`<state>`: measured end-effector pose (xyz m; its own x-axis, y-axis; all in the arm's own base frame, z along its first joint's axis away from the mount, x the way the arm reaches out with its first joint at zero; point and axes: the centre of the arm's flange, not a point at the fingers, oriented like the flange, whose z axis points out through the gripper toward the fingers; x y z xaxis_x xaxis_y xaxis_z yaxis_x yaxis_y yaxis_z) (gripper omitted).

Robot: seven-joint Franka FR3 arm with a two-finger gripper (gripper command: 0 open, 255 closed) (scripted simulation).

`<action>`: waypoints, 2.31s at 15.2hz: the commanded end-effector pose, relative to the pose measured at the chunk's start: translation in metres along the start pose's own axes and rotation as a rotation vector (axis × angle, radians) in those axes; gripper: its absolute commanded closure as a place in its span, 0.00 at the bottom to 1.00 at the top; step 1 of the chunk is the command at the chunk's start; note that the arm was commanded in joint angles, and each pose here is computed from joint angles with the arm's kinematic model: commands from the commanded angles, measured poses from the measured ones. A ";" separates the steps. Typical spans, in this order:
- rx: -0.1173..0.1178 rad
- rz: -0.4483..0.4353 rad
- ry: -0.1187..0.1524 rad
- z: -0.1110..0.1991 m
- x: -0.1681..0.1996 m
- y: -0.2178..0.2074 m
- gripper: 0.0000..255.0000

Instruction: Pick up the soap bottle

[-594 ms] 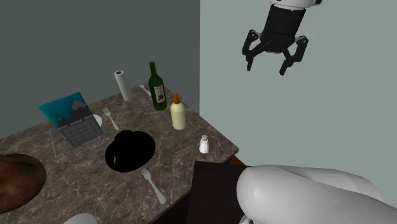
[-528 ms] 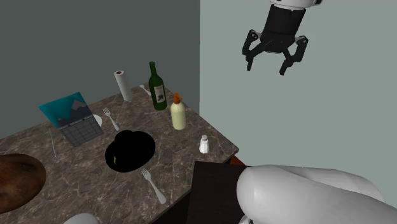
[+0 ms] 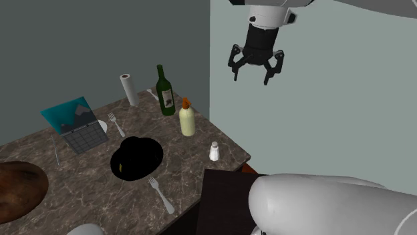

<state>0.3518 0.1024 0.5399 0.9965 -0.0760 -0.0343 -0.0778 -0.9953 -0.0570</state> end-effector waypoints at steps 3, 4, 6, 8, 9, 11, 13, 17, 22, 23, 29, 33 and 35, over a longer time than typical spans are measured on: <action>-0.002 0.015 -0.003 0.030 0.024 -0.037 0.00; -0.002 0.019 -0.004 0.037 0.030 -0.046 0.00; -0.003 0.026 -0.007 0.052 0.042 -0.065 0.00; -0.004 0.032 -0.009 0.068 0.054 -0.083 0.00; -0.005 0.036 -0.010 0.075 0.060 -0.092 0.00; -0.006 0.043 -0.012 0.090 0.072 -0.110 0.00; -0.007 0.050 -0.014 0.106 0.084 -0.128 0.00; -0.009 0.064 -0.018 0.137 0.109 -0.164 0.00; -0.012 0.081 -0.024 0.175 0.140 -0.209 0.00; -0.013 0.085 -0.025 0.183 0.147 -0.217 0.00; -0.016 0.106 -0.031 0.230 0.185 -0.269 0.00; -0.016 0.106 -0.031 0.246 0.186 -0.269 0.00; -0.016 0.106 -0.031 0.256 0.186 -0.268 0.00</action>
<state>0.5500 0.3703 0.2974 0.9813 -0.1788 -0.0709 -0.1816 -0.9827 -0.0354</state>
